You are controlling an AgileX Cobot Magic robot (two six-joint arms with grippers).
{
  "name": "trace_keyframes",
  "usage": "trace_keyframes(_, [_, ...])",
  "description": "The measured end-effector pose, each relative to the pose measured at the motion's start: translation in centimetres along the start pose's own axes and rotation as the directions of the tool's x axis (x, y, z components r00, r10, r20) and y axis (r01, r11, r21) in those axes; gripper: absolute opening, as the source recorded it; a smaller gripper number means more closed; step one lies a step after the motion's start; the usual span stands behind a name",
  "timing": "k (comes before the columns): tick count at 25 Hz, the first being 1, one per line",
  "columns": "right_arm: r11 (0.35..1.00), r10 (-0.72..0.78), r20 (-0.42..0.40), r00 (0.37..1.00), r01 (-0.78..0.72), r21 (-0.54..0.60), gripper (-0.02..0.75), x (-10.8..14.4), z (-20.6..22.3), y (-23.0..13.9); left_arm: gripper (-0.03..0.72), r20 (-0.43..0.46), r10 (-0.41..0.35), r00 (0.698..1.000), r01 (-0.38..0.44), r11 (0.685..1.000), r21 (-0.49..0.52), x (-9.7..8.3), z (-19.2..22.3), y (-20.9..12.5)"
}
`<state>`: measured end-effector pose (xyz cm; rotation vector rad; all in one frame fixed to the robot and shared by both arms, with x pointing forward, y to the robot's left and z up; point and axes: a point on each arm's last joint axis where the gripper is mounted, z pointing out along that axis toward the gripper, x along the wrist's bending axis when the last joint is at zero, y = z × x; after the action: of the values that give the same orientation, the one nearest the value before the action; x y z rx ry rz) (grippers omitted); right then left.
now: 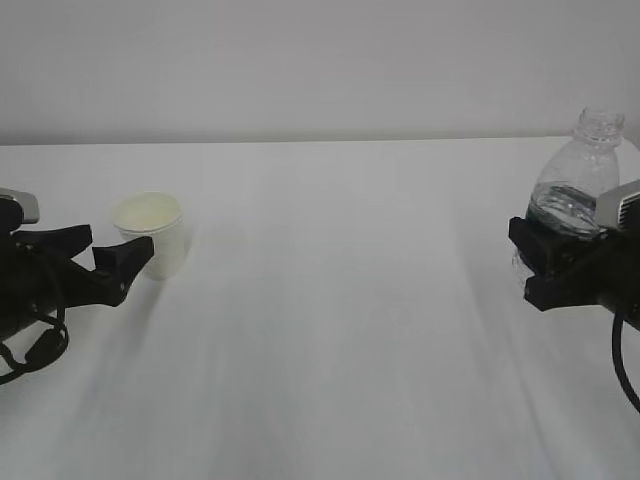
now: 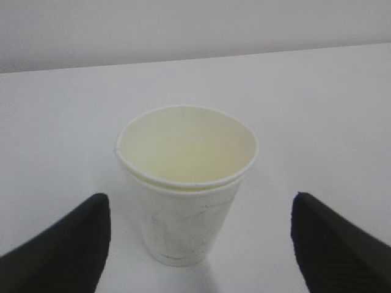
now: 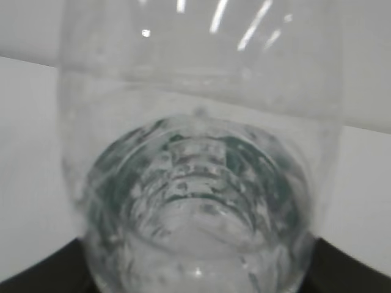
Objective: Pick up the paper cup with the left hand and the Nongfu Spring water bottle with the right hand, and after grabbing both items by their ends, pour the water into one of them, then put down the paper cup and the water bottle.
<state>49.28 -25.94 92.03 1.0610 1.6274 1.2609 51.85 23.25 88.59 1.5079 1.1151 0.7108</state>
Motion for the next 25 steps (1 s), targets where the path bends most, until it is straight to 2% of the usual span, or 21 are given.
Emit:
trace_keyframes(13, [1.000, 0.007, 0.014, 1.000, -0.007, 0.000, 0.405, -0.1, 0.0, 0.0, 0.691, -0.002, -0.013, 1.000, 0.013, 0.999, 0.053, 0.7, 2.2, -2.1])
trace_keyframes(25, [1.000, 0.007, 0.014, 1.000, -0.007, 0.000, 0.405, -0.1, 0.0, 0.0, 0.681, 0.010, -0.007, 1.000, 0.007, 0.999, 0.044, 1.5, 5.3, -3.2])
